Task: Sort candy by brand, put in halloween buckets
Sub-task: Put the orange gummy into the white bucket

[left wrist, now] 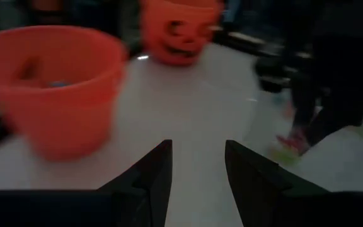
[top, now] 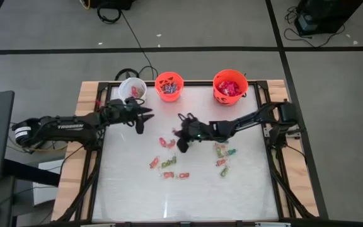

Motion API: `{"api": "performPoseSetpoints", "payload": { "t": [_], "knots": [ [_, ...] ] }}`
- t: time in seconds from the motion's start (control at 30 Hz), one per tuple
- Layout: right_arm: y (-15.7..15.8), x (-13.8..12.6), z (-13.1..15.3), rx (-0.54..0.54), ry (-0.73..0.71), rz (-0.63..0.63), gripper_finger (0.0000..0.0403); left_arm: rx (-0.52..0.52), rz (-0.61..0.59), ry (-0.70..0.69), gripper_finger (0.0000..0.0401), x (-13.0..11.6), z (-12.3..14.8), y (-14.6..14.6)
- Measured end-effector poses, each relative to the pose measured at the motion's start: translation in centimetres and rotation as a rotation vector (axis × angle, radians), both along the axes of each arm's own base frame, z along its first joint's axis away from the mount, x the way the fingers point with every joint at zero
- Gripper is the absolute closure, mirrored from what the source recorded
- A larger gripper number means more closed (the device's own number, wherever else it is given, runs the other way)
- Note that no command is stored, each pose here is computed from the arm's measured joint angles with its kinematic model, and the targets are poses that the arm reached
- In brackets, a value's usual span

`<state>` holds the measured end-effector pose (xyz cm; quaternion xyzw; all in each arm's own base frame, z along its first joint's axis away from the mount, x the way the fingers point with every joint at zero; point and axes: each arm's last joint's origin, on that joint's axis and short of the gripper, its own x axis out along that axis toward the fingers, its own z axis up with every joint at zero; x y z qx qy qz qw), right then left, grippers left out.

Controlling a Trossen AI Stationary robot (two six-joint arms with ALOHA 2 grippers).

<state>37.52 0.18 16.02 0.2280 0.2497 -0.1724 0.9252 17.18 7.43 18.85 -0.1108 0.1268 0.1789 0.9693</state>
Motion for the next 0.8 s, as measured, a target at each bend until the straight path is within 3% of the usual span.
{"api": "performPoseSetpoints", "payload": {
  "t": [0.13,0.27,0.43,0.8],
  "knots": [
    [1.0,3.4,1.9,-0.063,-0.059,0.135,0.0387,-0.023,-0.166,-0.058,0.0250,0.7,0.1,-0.5],
    [0.9,5.7,3.6,-0.132,-0.074,0.143,0.0377,-0.041,-0.271,-0.154,0.0250,1.3,0.9,-1.2],
    [0.4,6.5,5.1,-0.263,-0.026,0.024,0.0378,-0.070,-0.284,-0.235,0.0243,1.5,1.6,-1.6],
    [-0.3,6.6,5.7,-0.315,-0.057,-0.018,0.0376,-0.068,-0.278,-0.239,0.0160,1.5,1.6,-1.5]
  ]
}}
